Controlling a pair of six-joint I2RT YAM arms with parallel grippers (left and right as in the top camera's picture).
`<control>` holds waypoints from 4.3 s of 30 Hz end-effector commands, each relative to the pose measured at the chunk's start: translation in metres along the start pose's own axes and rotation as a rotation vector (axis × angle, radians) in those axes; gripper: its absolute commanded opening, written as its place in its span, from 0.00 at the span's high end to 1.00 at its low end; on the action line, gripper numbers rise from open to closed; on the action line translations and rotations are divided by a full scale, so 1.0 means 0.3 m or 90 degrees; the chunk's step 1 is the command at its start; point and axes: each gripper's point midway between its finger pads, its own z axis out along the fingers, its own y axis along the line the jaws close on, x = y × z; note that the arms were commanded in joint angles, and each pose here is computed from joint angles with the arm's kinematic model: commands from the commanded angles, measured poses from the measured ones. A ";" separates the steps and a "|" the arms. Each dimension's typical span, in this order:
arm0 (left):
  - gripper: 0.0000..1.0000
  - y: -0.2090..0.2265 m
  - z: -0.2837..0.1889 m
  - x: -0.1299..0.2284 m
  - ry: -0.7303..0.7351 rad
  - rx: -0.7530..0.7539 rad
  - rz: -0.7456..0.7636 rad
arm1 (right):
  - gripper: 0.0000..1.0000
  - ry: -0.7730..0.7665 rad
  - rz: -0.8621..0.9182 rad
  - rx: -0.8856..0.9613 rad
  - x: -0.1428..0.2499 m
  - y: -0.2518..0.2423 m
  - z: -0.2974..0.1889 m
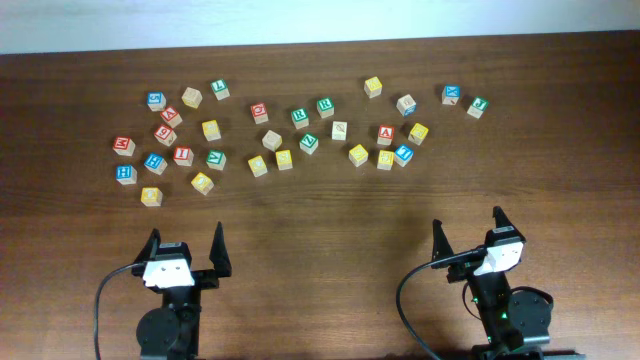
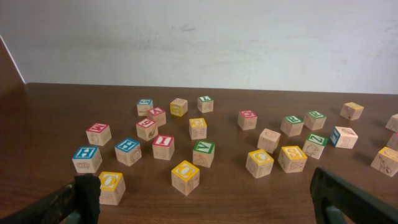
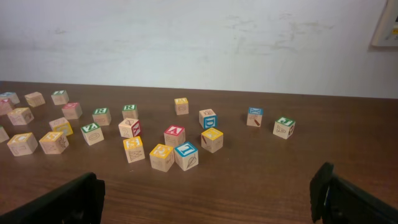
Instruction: Spell out ICRA
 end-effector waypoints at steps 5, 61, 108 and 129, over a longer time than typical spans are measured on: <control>0.01 0.005 -0.001 0.002 0.000 -0.003 0.012 | 0.02 0.005 0.008 0.005 0.011 -0.004 0.001; 0.01 -0.325 -0.347 -0.568 -0.473 0.413 0.045 | 0.02 0.005 0.008 0.005 0.011 -0.004 0.001; 0.01 0.078 0.483 -0.412 0.571 -0.031 -0.089 | 0.02 0.005 0.008 0.005 0.011 -0.004 0.001; 0.06 0.157 0.575 -0.118 0.714 -0.146 -0.128 | 0.02 0.005 0.008 0.005 0.011 -0.004 0.001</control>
